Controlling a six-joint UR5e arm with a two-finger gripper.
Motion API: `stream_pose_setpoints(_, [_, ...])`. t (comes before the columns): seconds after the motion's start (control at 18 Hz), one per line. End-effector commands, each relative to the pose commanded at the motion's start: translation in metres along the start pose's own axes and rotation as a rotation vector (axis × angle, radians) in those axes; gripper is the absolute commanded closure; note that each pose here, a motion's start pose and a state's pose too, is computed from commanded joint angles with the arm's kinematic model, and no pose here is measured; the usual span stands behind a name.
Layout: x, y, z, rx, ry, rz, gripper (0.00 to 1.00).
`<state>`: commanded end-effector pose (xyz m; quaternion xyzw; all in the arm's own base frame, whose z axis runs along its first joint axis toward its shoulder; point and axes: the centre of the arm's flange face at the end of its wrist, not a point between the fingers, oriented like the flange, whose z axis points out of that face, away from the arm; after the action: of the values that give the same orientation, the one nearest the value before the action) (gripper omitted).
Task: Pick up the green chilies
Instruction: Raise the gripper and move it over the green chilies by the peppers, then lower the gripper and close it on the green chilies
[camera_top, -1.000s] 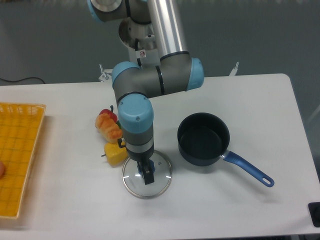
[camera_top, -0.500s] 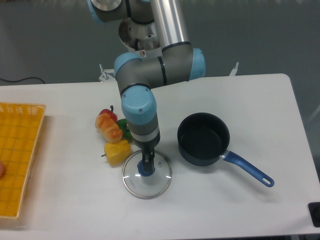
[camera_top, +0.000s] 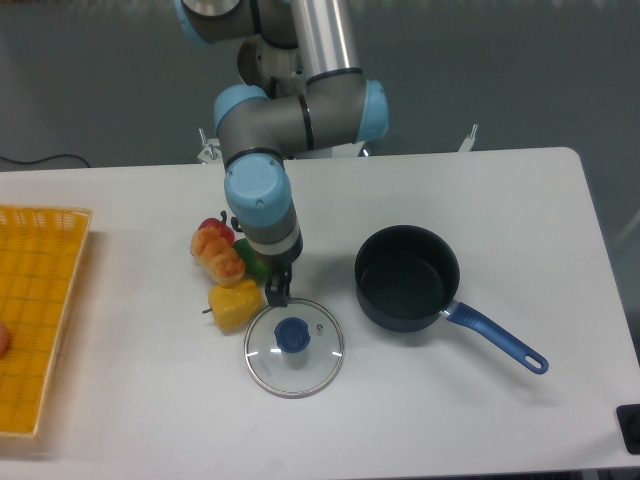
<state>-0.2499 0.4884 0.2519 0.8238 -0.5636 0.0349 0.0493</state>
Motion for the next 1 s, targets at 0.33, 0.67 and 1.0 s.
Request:
stream_pose_setpoints(0.33, [0.010,-0.010,0.013,0.011,0.026,0.013,0.00])
stream_pose_setpoints(0.67, [0.008,-0.027,0.014,0.005,0.029,0.040,0.00])
stream_pose_setpoints(1.0, [0.008,-0.034,0.021,0.005,0.040,0.052,0.00])
